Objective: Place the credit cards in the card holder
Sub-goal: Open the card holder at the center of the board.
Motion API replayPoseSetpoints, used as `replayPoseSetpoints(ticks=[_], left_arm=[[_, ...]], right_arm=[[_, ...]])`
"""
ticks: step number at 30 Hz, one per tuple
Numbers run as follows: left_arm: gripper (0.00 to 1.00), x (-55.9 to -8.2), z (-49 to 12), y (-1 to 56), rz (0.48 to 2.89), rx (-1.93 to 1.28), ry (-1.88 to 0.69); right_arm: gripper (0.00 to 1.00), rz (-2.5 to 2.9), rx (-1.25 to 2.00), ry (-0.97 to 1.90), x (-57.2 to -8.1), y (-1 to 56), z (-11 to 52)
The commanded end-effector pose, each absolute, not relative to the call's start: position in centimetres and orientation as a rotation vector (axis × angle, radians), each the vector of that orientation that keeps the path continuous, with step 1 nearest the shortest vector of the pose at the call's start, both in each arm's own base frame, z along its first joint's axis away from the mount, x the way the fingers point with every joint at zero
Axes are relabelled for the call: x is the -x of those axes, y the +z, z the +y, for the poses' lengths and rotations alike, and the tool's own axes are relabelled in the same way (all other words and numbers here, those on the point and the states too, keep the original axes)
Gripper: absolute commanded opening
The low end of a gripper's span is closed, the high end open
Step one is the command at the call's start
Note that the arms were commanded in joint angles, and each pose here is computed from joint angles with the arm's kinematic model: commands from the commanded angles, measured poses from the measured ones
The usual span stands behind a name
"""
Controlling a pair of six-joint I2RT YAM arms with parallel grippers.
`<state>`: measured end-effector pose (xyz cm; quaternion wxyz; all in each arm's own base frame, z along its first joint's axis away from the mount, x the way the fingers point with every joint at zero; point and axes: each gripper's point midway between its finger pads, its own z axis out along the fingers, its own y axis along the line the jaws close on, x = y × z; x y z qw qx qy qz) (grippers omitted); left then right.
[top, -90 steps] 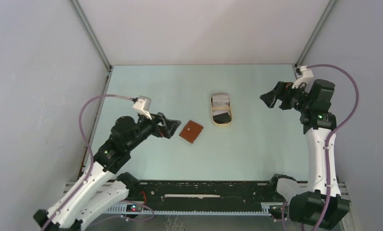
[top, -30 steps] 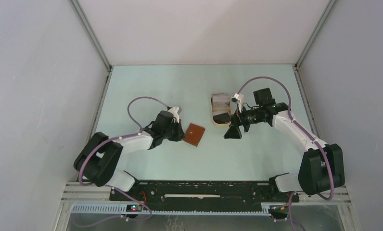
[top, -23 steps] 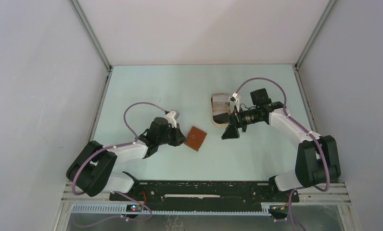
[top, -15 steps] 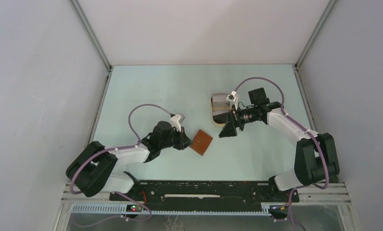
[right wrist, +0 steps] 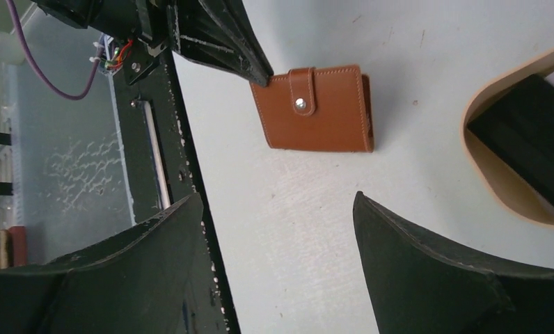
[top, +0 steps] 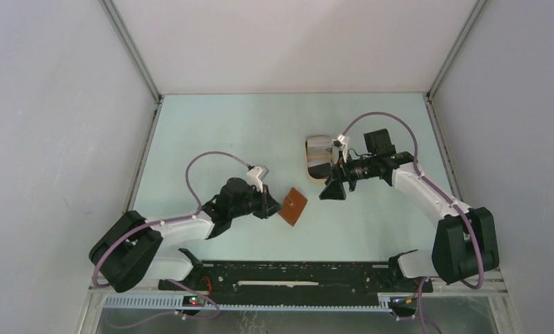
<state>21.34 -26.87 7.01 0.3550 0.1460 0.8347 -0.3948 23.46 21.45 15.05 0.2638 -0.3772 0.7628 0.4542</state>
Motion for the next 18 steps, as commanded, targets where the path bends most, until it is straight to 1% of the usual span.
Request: replayPoseSetpoints(ticks=[1, 4, 10, 18], left_arm=[[0.00, -21.0, -27.9, 9.5, 2.057, -0.470, -1.067], [0.00, -20.7, -27.8, 10.3, 1.998, -0.558, -1.044], [0.00, -19.6, -28.8, 12.0, 1.877, -0.804, -0.976], [0.00, -17.9, -30.3, 13.0, 1.772, -1.057, -0.933]], right_arm=[[0.89, 1.996, 1.052, 1.183, -24.2, 15.6, 21.4], [0.89, 2.008, 1.065, 1.270, -23.4, 15.3, 22.0], [0.90, 1.960, 1.222, 1.249, -22.1, 14.5, 23.2], [0.92, 1.820, 1.426, 1.077, -22.1, 13.8, 23.8]])
